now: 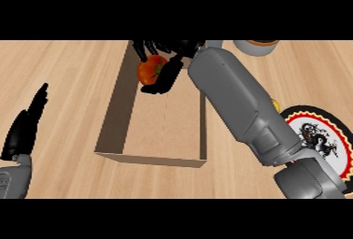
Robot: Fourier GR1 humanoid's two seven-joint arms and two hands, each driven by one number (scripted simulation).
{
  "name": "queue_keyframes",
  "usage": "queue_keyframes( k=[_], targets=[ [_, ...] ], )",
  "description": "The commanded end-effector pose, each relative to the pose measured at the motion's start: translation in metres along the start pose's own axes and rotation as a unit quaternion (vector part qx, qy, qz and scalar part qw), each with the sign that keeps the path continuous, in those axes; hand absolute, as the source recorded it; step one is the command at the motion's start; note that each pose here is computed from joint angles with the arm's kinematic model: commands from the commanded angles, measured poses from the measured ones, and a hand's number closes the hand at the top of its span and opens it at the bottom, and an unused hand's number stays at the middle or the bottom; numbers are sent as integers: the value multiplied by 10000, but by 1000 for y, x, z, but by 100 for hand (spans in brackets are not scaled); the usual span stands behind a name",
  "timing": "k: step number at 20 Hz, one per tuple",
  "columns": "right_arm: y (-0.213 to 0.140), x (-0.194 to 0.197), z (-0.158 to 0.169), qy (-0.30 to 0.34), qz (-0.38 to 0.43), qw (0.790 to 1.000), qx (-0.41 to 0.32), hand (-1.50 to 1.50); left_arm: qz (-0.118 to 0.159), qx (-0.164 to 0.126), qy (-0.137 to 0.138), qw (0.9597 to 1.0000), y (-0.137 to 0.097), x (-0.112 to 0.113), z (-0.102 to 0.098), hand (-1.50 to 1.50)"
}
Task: Pick the tomato from the plate and place it in the cardboard box
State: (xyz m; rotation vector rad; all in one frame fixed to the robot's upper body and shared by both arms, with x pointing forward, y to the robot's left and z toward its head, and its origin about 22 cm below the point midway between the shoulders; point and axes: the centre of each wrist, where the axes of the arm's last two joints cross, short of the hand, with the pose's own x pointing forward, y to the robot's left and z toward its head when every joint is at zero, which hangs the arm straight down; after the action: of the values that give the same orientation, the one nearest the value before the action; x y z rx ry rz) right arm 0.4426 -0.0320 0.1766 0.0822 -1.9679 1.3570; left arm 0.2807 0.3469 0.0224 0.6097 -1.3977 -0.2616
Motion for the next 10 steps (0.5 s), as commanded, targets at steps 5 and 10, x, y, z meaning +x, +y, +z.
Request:
queue_keyframes(
  k=[5, 10],
  targets=[
    [34, -7, 0, 594, 379, 9974, -159, 150, 6, -130, -81, 9999, -10, 10, -8, 0],
    [39, -20, 6, 1358, -207, 9904, 122, -150, -26, -263, -305, 9992, -20, 28, -16, 0]
  ],
)
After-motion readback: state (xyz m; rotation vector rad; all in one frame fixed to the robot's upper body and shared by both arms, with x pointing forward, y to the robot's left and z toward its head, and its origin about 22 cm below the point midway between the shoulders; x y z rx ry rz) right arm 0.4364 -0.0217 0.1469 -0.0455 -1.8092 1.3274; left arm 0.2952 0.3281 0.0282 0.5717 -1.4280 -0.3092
